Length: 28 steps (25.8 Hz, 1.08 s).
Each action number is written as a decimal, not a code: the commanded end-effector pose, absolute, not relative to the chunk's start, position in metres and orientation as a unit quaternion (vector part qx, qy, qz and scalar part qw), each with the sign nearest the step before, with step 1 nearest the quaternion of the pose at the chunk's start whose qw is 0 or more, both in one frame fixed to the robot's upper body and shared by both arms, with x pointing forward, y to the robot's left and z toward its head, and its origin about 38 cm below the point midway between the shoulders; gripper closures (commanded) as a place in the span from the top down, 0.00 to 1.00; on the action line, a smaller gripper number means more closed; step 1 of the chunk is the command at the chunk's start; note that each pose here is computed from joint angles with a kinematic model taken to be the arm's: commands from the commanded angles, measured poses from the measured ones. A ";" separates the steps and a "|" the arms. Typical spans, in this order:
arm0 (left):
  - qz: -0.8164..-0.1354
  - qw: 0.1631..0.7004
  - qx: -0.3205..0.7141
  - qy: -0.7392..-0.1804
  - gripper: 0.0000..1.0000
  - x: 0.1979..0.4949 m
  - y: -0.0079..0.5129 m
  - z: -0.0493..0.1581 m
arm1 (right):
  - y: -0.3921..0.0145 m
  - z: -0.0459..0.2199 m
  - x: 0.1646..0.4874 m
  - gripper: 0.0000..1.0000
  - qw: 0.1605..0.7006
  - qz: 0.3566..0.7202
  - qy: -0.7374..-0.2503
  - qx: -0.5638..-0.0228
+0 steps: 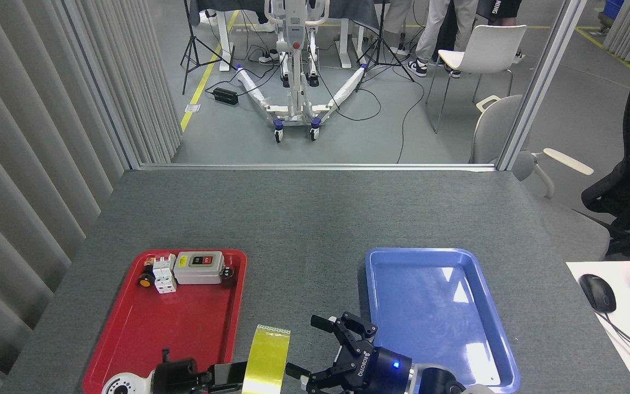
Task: Place and move tape with both arms
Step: 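Close the right gripper on the tape roll held by the left gripper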
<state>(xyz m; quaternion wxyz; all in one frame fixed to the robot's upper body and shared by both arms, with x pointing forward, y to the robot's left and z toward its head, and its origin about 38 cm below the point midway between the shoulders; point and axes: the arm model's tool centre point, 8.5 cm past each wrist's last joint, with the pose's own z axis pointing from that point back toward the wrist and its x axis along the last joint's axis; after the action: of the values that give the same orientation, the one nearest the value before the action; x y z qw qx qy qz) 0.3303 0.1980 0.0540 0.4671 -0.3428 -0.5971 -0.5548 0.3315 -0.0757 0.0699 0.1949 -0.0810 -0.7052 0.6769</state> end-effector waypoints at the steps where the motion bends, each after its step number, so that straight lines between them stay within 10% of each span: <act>1: -0.554 0.463 -0.347 -0.599 0.00 0.329 0.198 0.056 | -0.064 0.075 0.336 0.94 0.191 0.671 -0.712 -0.079; 28: -0.543 0.450 -0.361 -0.610 0.00 0.331 0.204 0.061 | -0.031 0.083 0.337 0.61 0.170 0.668 -0.722 -0.057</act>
<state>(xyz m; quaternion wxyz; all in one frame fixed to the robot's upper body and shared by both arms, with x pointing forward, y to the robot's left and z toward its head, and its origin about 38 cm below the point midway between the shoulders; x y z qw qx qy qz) 0.3300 0.2025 0.0606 0.4484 -0.3624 -0.6087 -0.5450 0.3380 -0.0310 0.0833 0.1721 -0.0593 -0.7211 0.6685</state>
